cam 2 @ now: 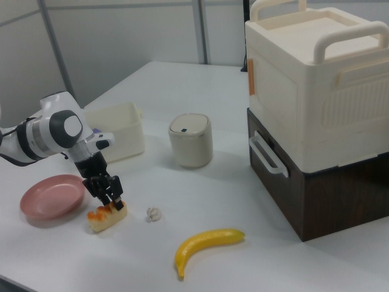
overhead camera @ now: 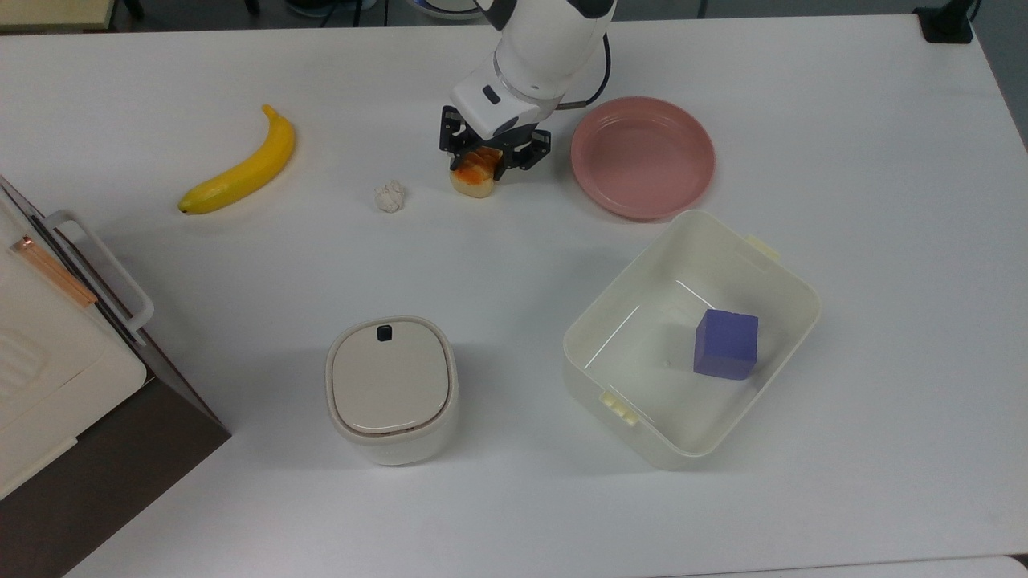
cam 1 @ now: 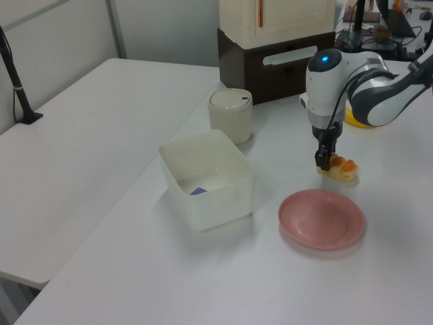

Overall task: Put the bread on a plate
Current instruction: 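Close the gripper on the bread roll and lift it, then carry the bread roll over the pink plate and lower it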

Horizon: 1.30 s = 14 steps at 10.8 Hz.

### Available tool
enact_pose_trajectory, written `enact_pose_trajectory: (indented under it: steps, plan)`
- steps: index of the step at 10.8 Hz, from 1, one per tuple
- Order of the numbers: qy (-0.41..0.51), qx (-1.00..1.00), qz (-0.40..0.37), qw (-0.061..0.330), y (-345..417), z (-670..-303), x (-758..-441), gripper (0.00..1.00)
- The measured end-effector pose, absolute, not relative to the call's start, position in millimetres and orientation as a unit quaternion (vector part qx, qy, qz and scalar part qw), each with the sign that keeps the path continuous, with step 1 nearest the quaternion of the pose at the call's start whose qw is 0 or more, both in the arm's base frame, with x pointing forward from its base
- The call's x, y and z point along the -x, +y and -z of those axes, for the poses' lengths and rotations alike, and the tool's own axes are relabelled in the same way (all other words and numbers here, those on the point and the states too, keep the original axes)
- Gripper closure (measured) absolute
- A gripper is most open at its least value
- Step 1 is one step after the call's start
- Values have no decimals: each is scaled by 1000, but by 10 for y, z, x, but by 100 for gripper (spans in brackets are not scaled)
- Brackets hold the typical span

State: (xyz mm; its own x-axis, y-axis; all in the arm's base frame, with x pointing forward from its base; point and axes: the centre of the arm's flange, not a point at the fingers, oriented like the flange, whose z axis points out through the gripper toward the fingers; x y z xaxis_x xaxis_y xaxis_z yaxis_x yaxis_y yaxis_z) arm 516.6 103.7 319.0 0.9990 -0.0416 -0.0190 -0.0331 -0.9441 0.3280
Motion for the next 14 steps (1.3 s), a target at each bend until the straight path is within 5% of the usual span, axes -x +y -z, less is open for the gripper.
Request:
enact_pose_trajectory:
  steps: [2, 4, 9, 14]
  plan:
    - [-15, -985, 13, 172, 1039, -3161, -5174, 70]
    - [-16, -985, 1, 172, 1035, -3260, -5256, 82]
    - [-71, -992, -28, 104, 1019, -4218, -5734, 91]
    - [-27, -998, -28, 55, 2301, -4330, -5375, 91]
